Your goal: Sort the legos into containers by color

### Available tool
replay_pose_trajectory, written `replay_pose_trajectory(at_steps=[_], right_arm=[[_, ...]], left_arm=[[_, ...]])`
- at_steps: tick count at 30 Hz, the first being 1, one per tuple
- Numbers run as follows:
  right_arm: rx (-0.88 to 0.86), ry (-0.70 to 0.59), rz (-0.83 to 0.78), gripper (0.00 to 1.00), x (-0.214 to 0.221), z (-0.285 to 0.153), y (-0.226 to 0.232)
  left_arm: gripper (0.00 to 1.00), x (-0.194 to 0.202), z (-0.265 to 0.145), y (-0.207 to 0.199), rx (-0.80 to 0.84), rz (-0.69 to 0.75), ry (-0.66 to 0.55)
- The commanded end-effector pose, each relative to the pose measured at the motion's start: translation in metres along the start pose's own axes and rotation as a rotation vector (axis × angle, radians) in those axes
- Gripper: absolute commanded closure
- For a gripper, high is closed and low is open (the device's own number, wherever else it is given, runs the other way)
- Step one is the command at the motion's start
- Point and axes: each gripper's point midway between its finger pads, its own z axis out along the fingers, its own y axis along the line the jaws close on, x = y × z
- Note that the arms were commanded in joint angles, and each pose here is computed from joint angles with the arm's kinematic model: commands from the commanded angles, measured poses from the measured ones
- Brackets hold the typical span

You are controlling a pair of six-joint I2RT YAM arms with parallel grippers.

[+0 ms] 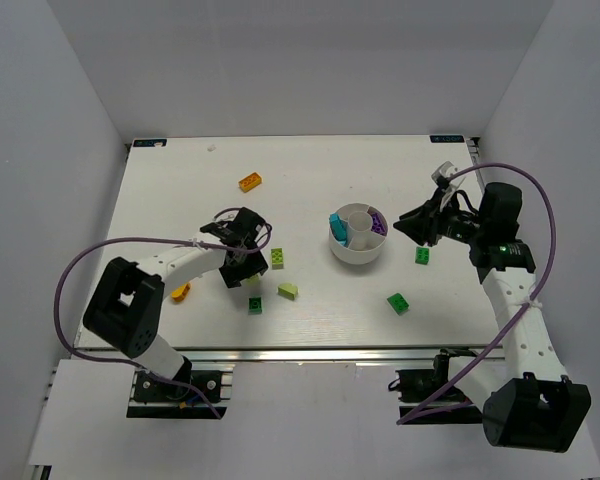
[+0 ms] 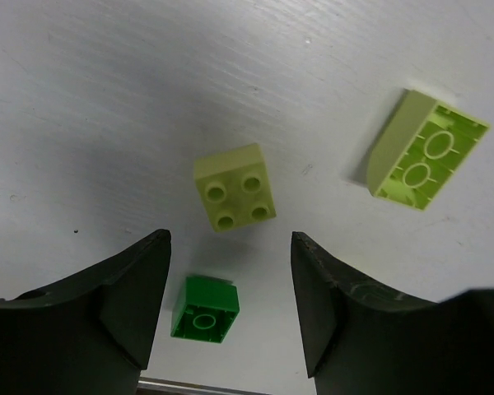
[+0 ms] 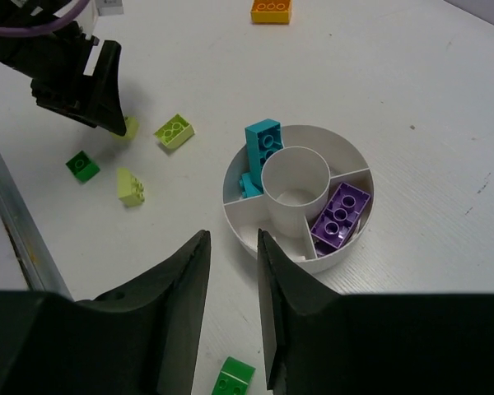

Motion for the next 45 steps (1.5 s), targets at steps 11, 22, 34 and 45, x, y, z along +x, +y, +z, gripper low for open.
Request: replay_pose_trajectory(at_steps=[11,22,34,45], right_arm=[[-0.042,-0.015,0.018,0.62,0.003,-0.005,0.001],[-0.043,-0.004,0.044,0.62,0.009,-0.006,-0.004],[-0.004,0.026,0.058,0.62,0.021,-0.002,-0.018],[0.041,0.050,0.080,0.62,0.031,-0.001,-0.032]], left_arm=[[0.36,-0.015,0.022,-0.009,0.004,-0.076,0.017],[0.99,-0.032,0.015,-0.022,0.065,-0.012,0.001],[0.96,-0.071,-0.128,-0.174,0.971,0.763,-0.331],[0.92,-0.114,-0.126,-0.290,1.229,0.977,-0.315]])
